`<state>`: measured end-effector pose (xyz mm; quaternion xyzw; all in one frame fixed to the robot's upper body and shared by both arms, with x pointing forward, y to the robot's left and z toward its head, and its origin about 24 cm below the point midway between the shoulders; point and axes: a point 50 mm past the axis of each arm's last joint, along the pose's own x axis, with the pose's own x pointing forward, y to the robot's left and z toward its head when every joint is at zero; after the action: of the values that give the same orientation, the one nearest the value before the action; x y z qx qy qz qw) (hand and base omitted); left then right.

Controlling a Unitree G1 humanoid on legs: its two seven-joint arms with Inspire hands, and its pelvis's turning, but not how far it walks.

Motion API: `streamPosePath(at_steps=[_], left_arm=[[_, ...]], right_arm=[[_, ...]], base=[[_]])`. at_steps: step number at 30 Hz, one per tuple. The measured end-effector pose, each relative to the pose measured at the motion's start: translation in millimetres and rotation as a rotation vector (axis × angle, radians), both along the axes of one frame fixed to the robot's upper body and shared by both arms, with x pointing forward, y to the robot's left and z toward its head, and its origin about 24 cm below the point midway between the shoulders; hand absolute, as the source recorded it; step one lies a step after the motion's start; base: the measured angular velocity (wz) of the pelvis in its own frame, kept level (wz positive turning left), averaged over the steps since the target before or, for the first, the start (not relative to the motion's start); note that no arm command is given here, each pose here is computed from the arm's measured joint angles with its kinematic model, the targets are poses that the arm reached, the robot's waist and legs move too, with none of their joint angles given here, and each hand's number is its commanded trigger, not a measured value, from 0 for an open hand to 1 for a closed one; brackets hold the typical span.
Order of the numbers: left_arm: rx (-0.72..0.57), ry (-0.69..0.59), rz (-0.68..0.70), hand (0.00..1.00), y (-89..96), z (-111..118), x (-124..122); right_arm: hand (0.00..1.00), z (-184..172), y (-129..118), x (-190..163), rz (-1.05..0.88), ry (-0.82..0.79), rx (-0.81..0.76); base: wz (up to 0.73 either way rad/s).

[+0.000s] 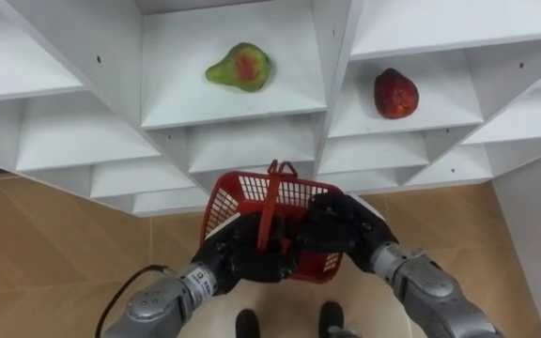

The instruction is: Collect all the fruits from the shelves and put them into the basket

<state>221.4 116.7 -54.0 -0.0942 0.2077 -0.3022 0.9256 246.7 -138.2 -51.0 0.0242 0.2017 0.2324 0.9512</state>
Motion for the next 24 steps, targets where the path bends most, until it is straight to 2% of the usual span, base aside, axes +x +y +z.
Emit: streamPosePath(at_steps=[24], left_arm=[[-0.030,0.004,0.019,1.00,-0.6,-1.2,-0.8]], right_arm=[[1.00,3.8,5.0,6.4,-0.060,-0.037,-0.041]], base=[[0.00]])
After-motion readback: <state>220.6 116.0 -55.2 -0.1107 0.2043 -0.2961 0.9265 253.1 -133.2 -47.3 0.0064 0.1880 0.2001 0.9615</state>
